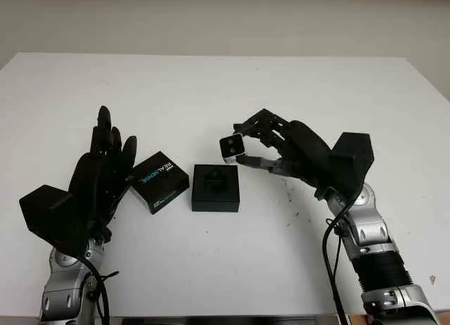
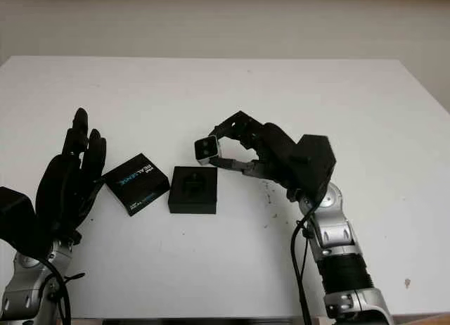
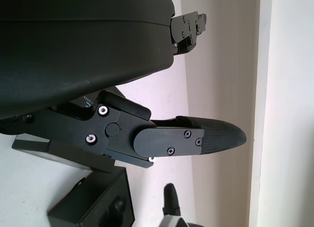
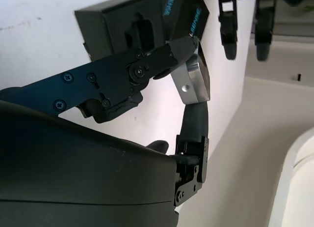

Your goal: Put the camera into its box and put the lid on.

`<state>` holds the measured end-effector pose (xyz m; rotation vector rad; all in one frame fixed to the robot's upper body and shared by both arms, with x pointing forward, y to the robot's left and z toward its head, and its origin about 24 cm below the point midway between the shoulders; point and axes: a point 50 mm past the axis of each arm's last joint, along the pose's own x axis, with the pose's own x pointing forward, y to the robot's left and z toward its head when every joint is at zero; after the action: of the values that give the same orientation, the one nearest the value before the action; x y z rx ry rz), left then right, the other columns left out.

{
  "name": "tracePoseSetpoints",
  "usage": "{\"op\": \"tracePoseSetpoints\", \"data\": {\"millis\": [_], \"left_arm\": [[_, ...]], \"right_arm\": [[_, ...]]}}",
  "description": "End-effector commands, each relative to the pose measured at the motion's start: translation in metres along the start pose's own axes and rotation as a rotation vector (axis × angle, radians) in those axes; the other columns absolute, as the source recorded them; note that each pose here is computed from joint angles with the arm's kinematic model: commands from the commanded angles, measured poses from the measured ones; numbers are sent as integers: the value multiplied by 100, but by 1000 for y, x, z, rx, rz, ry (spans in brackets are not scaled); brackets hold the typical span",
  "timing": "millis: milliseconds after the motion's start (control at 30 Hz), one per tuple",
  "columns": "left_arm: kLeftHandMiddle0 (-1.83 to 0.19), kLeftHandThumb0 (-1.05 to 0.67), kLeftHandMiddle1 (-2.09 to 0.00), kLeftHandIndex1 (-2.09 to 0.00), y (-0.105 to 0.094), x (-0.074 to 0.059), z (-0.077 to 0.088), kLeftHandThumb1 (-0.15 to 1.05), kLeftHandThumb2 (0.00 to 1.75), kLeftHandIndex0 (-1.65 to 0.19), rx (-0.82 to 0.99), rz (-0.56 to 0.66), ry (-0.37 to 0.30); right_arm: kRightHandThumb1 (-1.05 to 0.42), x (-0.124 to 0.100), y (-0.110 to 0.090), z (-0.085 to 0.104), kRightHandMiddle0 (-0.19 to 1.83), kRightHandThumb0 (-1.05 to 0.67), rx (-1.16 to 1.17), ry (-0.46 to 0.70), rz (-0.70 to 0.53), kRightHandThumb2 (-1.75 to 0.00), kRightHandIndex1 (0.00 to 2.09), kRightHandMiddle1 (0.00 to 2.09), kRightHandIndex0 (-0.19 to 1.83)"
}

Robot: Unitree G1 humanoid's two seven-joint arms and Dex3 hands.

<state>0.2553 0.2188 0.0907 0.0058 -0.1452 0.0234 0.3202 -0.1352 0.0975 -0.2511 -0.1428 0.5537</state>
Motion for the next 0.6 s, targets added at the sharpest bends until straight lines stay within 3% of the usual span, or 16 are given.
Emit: {"op": "tracePoseSetpoints", "data": {"millis": [0,567], "left_arm": [[19,-71,0,0,-2,-1,3,105,42,19,-2,-4,-15],[19,-69,0,0,-2,-2,1,105,43,19,-7,3,-10]], "right_arm": [[-104,0,6,3,35,-44,-7,-24,-1,-7,77,182,-1],[-104,-1,32,-18,30,-42,69,28,-25,-7,74,179,-2]]}}
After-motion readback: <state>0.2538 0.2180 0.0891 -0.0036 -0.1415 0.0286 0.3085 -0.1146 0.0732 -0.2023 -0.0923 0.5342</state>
